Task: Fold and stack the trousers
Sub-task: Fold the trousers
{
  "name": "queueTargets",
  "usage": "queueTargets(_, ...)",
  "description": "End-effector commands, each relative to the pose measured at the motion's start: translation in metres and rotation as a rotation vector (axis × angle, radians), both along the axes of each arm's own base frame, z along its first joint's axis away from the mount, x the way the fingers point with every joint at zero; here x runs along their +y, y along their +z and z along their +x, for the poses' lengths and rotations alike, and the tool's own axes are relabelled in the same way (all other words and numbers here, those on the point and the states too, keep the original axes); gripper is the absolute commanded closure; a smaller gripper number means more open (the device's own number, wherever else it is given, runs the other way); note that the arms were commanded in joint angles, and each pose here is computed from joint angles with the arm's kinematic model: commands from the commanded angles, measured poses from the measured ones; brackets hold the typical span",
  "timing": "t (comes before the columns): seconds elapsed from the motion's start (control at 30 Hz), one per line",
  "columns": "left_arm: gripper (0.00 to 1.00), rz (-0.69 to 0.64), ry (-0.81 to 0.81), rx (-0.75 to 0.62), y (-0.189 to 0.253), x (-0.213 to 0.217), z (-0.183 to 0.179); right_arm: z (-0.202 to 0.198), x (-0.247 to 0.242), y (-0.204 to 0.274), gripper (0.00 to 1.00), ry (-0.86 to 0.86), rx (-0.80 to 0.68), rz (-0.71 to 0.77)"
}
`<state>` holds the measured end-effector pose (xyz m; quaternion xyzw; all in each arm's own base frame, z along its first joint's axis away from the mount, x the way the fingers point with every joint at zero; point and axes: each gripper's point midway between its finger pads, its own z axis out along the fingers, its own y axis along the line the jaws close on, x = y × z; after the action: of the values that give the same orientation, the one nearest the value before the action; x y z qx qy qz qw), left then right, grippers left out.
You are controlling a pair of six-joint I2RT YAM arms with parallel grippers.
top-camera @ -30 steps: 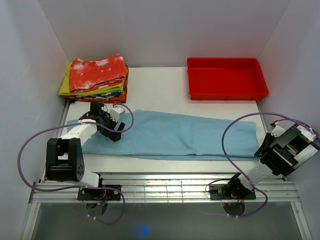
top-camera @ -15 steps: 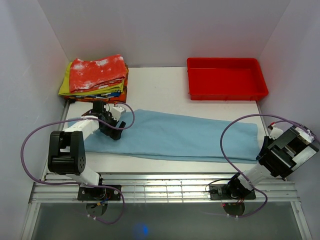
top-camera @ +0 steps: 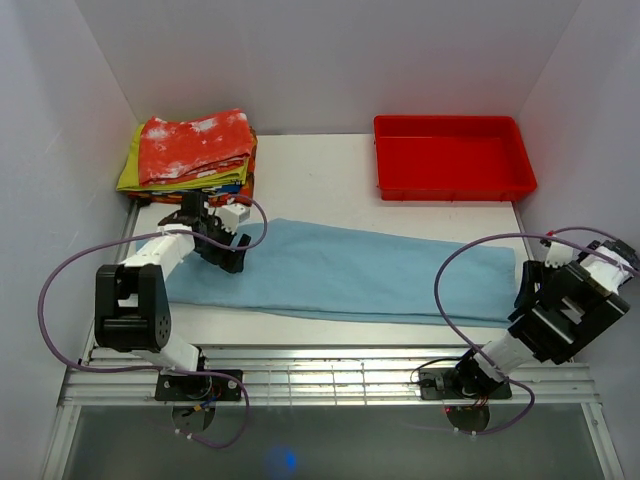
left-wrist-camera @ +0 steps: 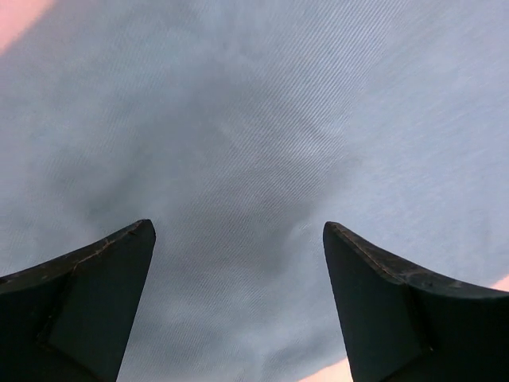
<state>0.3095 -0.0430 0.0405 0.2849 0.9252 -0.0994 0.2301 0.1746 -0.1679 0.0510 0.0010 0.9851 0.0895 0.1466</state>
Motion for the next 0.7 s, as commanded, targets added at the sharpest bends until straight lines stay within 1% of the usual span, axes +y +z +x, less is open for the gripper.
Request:
queueTargets(0.0,0.02,-0.125,0.011,-0.122,0.068,-0.019,0.02,0.04,0.019,0.049,0.27,0.152,-0.207,-0.037)
queueTargets(0.03,0.02,-0.144,0.021,-0.108,0.073,-0.019,0.018,0.047,0.028,0.054,0.27,0.176,-0.23,-0.036)
queueTargets(0.07,0.02,-0.153,0.031,-0.102,0.077,-0.018,0.018,0.058,0.052,0.056,0.27,0.243,-0.251,-0.01)
queueTargets(0.1,0.02,-0.163,0.037,-0.109,0.085,-0.018,0.022,0.069,0.06,0.061,0.28,0.269,-0.291,-0.04)
queueTargets(0.13,0.02,-0.19,0.087,-0.08,0.086,-0.008,0.019,0.074,0.073,0.06,0.28,0.297,-0.294,-0.035)
queueTargets(0.17,0.02,-0.203,0.101,-0.072,0.088,-0.005,0.018,0.078,0.103,0.054,0.28,0.362,-0.268,-0.01)
queueTargets(0.2,0.02,-0.211,0.118,-0.072,0.091,-0.001,0.02,0.087,0.114,0.052,0.28,0.386,-0.281,-0.014)
queueTargets(0.23,0.02,-0.218,0.16,-0.06,0.092,0.01,0.019,0.089,0.125,0.047,0.28,0.403,-0.269,0.001)
queueTargets(0.27,0.02,-0.224,0.178,-0.053,0.091,0.016,0.018,0.092,0.142,0.041,0.28,0.455,-0.247,-0.004)
queueTargets(0.3,0.02,-0.226,0.203,-0.03,0.088,0.024,0.015,0.096,0.148,0.029,0.28,0.439,-0.219,0.008)
queueTargets(0.33,0.02,-0.223,0.252,-0.026,0.086,0.042,0.015,0.097,0.152,0.021,0.28,0.443,-0.197,0.011)
queueTargets(0.37,0.02,-0.202,0.268,-0.001,0.077,0.054,0.012,0.096,0.156,0.006,0.29,0.454,-0.146,0.027)
queueTargets(0.4,0.05,-0.189,0.287,0.03,0.071,0.063,0.007,0.097,0.156,0.0,0.29,0.445,-0.128,0.034)
queueTargets(0.43,0.06,-0.181,0.341,0.033,0.069,0.084,0.004,0.1,0.154,-0.007,0.3,0.445,-0.117,0.032)
queueTargets(0.47,0.06,-0.184,0.352,0.042,0.066,0.094,0.001,0.098,0.148,-0.021,0.31,0.442,-0.069,0.015)
queueTargets(0.5,0.06,-0.186,0.417,0.044,0.066,0.115,-0.005,0.094,0.143,-0.031,0.31,0.455,-0.046,-0.009)
queueTargets(0.53,0.07,-0.184,0.447,0.043,0.066,0.125,-0.008,0.099,0.135,-0.038,0.32,0.461,-0.057,-0.051)
queueTargets(0.57,0.07,-0.183,0.461,0.034,0.068,0.133,-0.01,0.095,0.123,-0.048,0.32,0.452,-0.019,-0.092)
queueTargets(0.67,0.06,-0.188,0.5,0.002,0.074,0.156,-0.023,0.091,0.093,-0.066,0.33,0.44,0.038,-0.153)
